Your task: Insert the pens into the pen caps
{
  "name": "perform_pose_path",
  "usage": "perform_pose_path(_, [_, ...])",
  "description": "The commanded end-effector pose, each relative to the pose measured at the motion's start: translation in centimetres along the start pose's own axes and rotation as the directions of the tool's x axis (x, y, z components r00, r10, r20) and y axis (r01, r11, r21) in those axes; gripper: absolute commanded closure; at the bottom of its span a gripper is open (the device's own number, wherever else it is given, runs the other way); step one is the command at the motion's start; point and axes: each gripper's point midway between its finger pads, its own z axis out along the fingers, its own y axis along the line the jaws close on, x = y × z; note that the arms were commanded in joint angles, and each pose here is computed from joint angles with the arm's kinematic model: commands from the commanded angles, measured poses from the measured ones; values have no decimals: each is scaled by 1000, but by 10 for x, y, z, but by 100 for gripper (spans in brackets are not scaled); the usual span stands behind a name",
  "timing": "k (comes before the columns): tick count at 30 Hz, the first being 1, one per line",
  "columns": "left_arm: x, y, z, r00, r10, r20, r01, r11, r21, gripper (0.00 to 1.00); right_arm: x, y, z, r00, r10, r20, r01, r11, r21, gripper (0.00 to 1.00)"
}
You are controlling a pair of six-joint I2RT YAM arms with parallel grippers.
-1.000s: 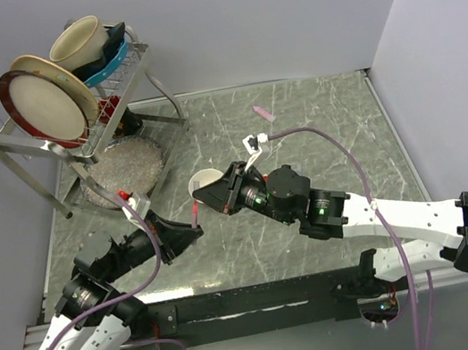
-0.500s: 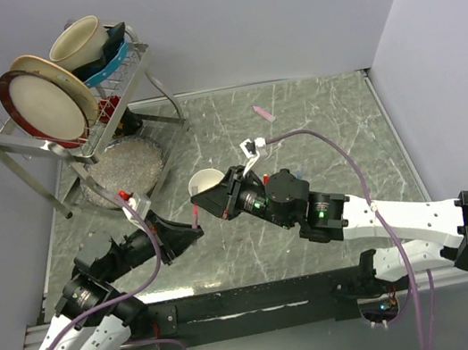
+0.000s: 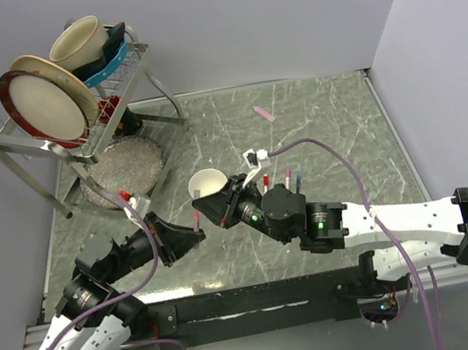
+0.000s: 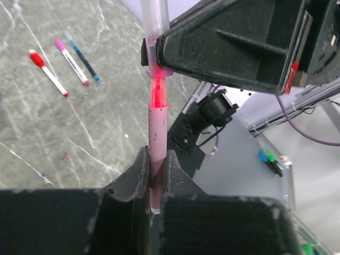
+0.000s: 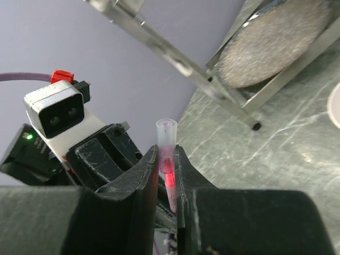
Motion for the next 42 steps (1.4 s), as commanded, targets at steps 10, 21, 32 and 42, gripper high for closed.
perform_pose_path(10, [-63,-27,11,987,16,160,-24,999,48,99,59,-4,-16,970,-200,-136,210,976,63,100])
perform_pose_path(21, [-71,-23,12,980,19,197,-24,1000,20,99,87,18,-34,968,-82,-239,64,995,-83,100])
perform_pose_path(32, [-56,-31,5,983,73,166,-88,993,82,99,39,44,-39,988,-26,-151,15,997,-72,68])
perform_pose_path(42, [-38,-41,-8,984,104,146,-126,981,149,99,-20,43,-39,999,-47,-27,48,999,8,37])
